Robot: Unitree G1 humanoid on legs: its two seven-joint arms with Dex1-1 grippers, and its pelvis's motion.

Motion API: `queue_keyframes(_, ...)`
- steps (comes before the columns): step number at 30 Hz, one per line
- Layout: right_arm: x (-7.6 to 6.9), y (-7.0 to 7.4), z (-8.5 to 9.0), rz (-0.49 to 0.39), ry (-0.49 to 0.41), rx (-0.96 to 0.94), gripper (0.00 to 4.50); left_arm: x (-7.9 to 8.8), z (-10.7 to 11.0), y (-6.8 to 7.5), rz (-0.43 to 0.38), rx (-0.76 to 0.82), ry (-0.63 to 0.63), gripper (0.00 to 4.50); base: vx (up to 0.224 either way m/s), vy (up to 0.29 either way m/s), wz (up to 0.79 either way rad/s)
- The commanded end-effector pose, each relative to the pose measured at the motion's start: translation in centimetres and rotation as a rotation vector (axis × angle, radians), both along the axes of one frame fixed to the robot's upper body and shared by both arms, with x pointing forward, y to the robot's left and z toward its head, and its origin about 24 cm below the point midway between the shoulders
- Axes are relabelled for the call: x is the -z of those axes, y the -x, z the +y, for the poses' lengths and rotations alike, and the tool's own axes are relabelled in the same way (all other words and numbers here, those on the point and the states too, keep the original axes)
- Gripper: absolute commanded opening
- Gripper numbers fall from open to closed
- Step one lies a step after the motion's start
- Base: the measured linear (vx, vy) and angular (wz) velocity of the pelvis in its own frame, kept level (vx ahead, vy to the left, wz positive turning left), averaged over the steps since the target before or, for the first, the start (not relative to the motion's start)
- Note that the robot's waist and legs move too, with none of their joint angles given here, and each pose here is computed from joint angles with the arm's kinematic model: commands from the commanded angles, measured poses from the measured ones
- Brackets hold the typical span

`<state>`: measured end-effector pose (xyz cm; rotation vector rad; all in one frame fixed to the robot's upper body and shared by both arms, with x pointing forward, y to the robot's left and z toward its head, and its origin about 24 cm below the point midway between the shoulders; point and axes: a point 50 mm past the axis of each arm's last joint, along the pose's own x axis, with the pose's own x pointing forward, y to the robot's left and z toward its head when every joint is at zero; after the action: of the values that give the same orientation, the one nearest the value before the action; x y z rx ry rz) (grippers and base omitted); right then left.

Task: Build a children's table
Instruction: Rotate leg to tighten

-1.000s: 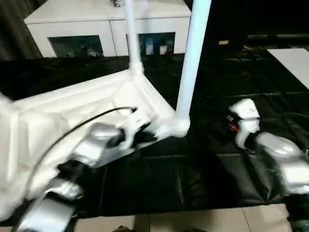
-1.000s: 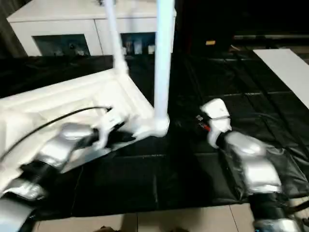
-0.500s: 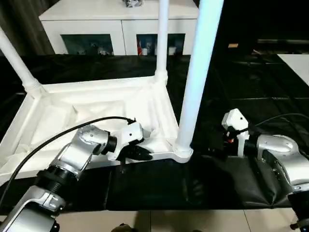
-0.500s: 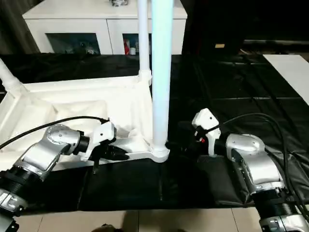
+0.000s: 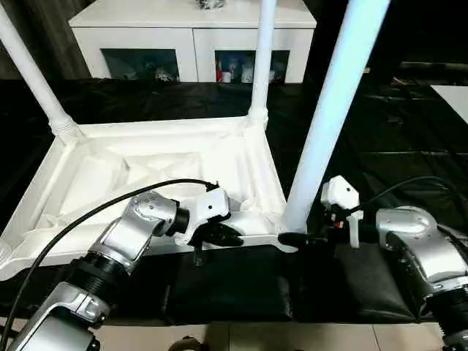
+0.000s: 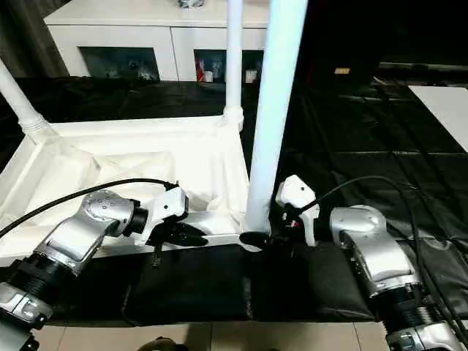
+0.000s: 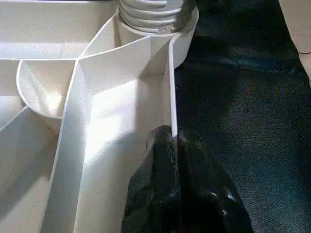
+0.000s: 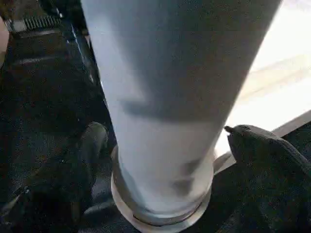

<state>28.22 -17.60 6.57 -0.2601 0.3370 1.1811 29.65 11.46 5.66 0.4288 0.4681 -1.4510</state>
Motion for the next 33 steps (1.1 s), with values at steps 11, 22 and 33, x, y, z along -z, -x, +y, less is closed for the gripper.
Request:
queue_keyframes(11, 0.2, -0.3, -0.4, -0.016, 0.058, -0.01, 3.21, -1.2, -0.9, -0.2, -0.031, 0.062, 0.017, 0.0, 0.0, 0.0, 0.0)
queue_keyframes(22, 0.5, -0.5, -0.1, -0.002, 0.007, 0.024, 2.73, -0.7, -0.6, -0.3, -0.012, 0.046, 0.004, 0.0, 0.0, 0.0, 0.0)
queue_keyframes(33, 2.8, -2.7, 3.6, -0.007, -0.127, 0.527, 2.72, -0.6, -3.0, -3.3, -0.032, -0.281, 0.08, 0.0, 0.0, 0.0, 0.0)
